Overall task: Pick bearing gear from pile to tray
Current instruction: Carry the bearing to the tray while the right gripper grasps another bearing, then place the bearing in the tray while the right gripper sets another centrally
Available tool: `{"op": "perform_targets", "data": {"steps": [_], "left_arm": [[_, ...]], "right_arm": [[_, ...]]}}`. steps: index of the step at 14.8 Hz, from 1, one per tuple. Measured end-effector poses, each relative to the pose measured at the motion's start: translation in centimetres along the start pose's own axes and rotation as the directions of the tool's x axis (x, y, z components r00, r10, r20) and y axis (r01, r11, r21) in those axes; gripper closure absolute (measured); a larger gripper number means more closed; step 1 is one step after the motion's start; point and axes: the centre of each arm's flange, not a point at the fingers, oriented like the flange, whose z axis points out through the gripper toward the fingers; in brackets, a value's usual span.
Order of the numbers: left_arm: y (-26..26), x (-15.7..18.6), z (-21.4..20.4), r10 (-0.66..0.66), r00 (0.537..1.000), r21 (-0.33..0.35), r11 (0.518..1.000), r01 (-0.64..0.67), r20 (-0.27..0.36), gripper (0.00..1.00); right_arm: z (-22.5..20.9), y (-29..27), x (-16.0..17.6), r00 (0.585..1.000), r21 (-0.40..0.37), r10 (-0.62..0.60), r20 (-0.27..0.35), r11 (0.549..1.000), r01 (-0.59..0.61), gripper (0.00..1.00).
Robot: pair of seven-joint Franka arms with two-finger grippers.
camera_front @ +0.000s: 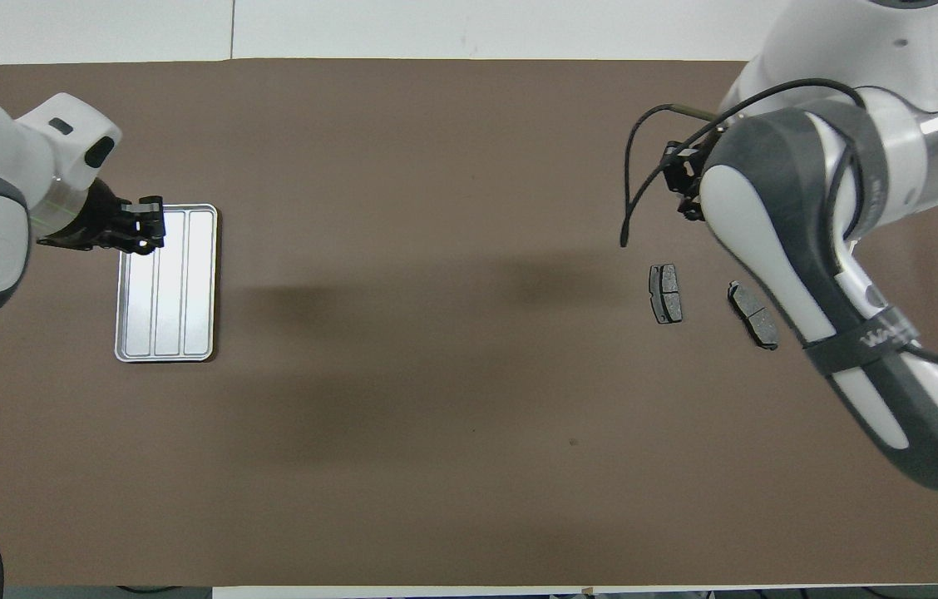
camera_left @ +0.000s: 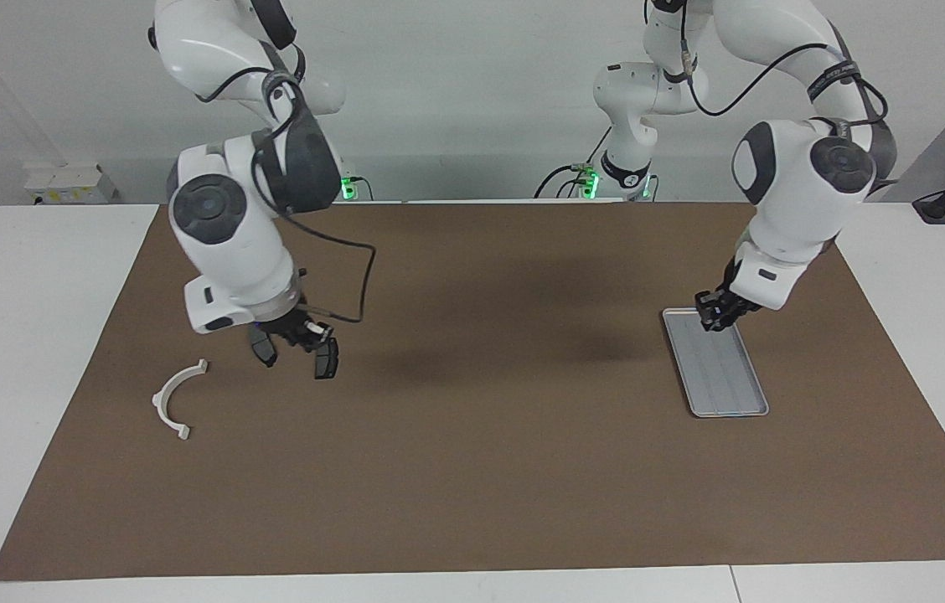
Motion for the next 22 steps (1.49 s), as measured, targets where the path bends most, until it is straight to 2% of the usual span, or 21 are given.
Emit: {"op": "perform_targets", "data": {"steps": [2,4,6,8,10,12,14,17,22], "left_arm": [[-2.2,-0.4,2.0,0.084,0.996,-0.001,0.996,-0.084,0.034,0.65],[-2.4,-1.2,4.7,0.125,0.992,-0.004,0.992,-0.125,0.027,0.65],[-2.1,-2.7,7.4,0.146,0.989,-0.005,0.989,-0.146,0.020,0.65],[-2.2,-4.1,8.8,0.172,0.985,-0.006,0.985,-0.172,0.028,0.65],[-2.9,-4.6,9.0,0.182,0.983,-0.006,0.983,-0.181,0.017,0.65],[-3.3,-4.6,9.4,0.186,0.982,-0.005,0.982,-0.186,-0.005,0.65],[-3.5,-4.9,10.4,0.187,0.982,-0.003,0.982,-0.187,-0.021,0.65],[-3.6,-5.6,12.2,0.187,0.982,-0.003,0.982,-0.187,-0.030,0.65],[-4.0,-6.0,14.3,0.180,0.983,-0.003,0.984,-0.180,-0.030,0.65]], "right_arm": [[0.1,-5.8,-5.2,0.993,0.048,0.120,-0.005,0.992,-0.120,0.76],[0.6,-10.5,-9.9,0.980,0.096,0.200,-0.006,0.975,-0.199,0.76],[2.1,-14.0,-13.2,0.964,0.141,0.266,0.000,0.954,-0.263,0.76],[5.2,-16.8,-15.5,0.959,0.144,0.283,0.000,0.949,-0.280,0.76],[10.2,-19.6,-17.5,0.951,0.123,0.304,-0.057,0.948,-0.295,0.76],[14.7,-21.6,-18.1,0.947,0.130,0.312,-0.072,0.945,-0.302,0.76],[17.0,-22.3,-17.5,0.948,0.153,0.312,-0.069,0.942,-0.299,0.76],[17.4,-22.1,-16.4,0.944,0.171,0.323,-0.070,0.936,-0.308,0.76],[19.6,-22.0,-17.1,0.950,0.216,0.305,-0.066,0.934,-0.285,0.76]]}}
